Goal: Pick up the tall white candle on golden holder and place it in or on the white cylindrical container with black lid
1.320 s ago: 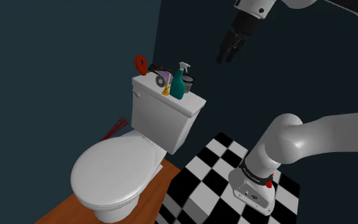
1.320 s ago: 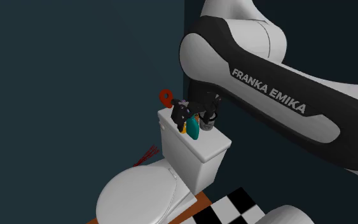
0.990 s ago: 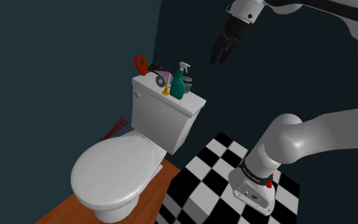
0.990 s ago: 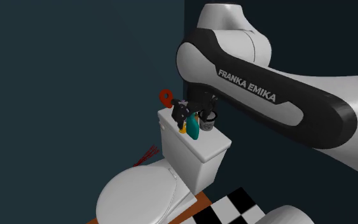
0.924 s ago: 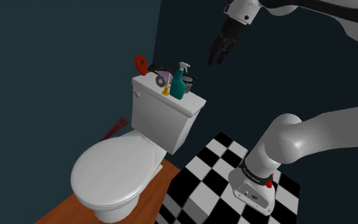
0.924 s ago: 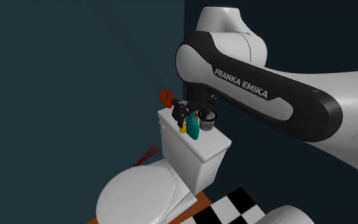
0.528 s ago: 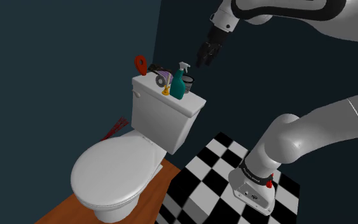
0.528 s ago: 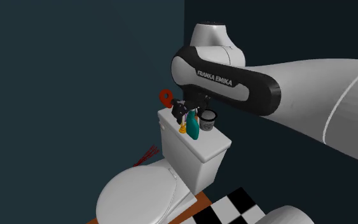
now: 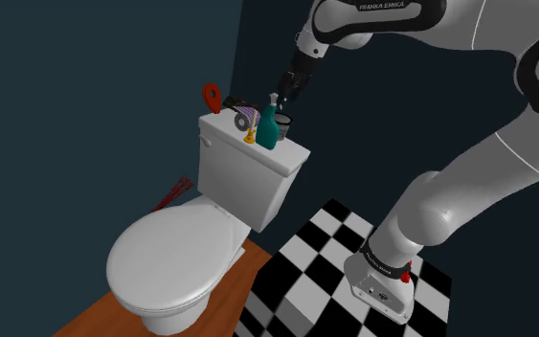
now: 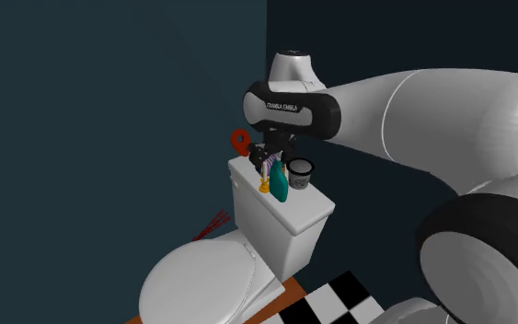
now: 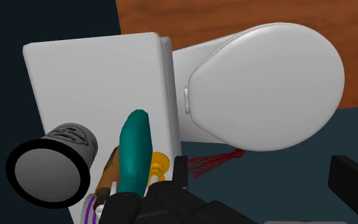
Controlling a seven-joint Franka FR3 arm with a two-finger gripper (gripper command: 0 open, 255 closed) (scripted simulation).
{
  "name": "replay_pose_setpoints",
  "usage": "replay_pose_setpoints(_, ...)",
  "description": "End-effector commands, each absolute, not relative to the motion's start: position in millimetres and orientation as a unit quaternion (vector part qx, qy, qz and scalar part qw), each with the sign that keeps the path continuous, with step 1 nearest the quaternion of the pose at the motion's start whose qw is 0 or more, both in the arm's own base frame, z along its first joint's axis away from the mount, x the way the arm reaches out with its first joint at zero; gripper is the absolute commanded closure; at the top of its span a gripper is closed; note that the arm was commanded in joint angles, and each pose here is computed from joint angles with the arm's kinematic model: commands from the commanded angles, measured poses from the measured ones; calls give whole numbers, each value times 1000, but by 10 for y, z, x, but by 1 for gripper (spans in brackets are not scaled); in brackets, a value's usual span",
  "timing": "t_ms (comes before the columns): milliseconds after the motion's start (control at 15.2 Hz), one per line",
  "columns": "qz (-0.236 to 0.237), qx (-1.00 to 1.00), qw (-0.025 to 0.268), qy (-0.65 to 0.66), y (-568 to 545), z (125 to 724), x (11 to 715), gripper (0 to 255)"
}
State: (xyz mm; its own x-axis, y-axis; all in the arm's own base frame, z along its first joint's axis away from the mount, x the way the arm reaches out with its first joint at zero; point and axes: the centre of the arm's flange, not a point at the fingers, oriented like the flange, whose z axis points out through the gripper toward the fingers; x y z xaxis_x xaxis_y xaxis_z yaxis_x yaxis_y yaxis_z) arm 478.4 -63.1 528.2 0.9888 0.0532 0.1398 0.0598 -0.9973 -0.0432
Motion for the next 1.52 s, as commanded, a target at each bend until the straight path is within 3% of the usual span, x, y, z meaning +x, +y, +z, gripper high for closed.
replay_pose_setpoints(0,-71,-997,20,-31,-737,5137,5000,0)
replay_pose_setpoints(924,-81,-995,0,-49,-1376,4302,6464,0)
replay_pose_setpoints(1452,-81,-995,0,-50,-1386,3891,6559,0)
